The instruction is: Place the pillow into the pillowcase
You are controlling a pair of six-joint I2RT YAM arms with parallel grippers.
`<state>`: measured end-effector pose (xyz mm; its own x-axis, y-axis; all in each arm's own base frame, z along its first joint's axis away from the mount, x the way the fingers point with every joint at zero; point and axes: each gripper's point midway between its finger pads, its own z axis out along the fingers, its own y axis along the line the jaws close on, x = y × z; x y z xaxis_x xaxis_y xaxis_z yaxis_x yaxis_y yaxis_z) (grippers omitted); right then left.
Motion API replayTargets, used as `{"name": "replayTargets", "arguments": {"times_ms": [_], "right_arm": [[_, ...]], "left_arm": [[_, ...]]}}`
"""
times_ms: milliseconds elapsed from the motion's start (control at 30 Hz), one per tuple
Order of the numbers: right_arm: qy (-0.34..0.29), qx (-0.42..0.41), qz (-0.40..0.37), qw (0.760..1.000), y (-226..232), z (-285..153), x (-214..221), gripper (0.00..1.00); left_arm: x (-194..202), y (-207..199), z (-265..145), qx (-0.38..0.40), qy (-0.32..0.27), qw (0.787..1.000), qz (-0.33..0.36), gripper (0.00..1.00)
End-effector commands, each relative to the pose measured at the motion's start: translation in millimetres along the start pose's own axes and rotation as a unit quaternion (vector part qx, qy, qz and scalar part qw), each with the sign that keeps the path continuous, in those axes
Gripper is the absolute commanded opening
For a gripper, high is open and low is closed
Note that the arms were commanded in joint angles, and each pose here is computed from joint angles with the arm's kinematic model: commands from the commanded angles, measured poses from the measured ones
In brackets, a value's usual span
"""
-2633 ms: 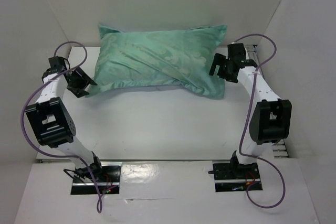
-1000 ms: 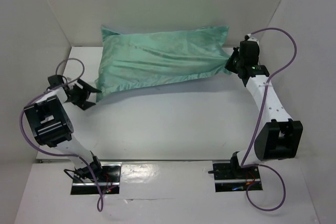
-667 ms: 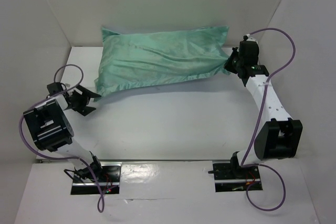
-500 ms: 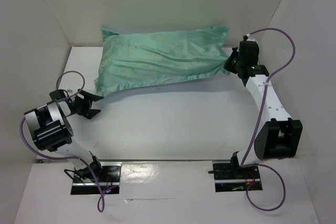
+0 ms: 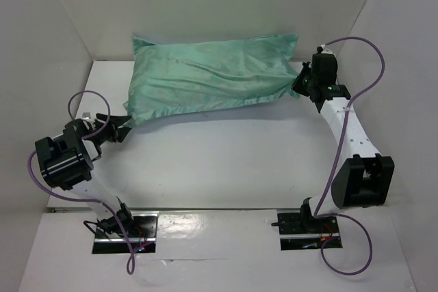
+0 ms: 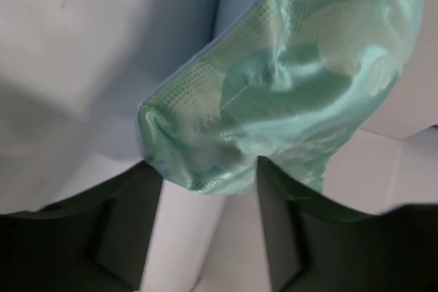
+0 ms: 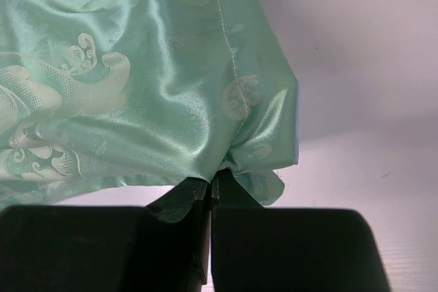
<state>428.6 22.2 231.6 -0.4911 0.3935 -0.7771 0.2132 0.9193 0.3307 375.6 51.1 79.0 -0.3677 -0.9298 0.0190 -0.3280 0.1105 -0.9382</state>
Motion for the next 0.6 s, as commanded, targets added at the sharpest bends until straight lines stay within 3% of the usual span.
{"name": "replayTargets", "arguments": {"times_ms": [0, 100, 133, 233, 367, 567], "right_arm": [[-0.007, -0.001, -0.001, 1.000, -0.2, -2.9, -7.0, 0.00], [-0.007, -0.001, -0.001, 1.000, -0.2, -2.9, -7.0, 0.00], [-0.007, -0.001, -0.001, 1.000, -0.2, -2.9, -7.0, 0.00], [-0.003, 0.001, -0.001, 1.000, -1.1, -3.2, -4.9, 0.00], [-0.015, 0.003, -0.007, 1.000, 1.0, -1.4, -17.0, 0.00], [-0.089, 0.061, -0.015, 0.994, -0.5, -31.8, -103.4, 0.00]], "left_arm": [[-7.4, -17.0, 5.0, 0.056, 0.007, 0.998, 0.013, 0.62], [-11.2, -28.4, 5.3, 0.084, 0.003, 0.996, 0.023, 0.45], [-8.0, -28.9, 3.9, 0.088, 0.008, 0.996, 0.022, 0.25], [-12.0, -45.0, -4.5, 0.116, 0.006, 0.993, 0.031, 0.01], [-21.0, -87.1, -22.5, 0.155, -0.010, 0.986, 0.055, 0.00], [-55.1, -202.2, -78.4, 0.222, -0.048, 0.965, 0.129, 0.00]]}}
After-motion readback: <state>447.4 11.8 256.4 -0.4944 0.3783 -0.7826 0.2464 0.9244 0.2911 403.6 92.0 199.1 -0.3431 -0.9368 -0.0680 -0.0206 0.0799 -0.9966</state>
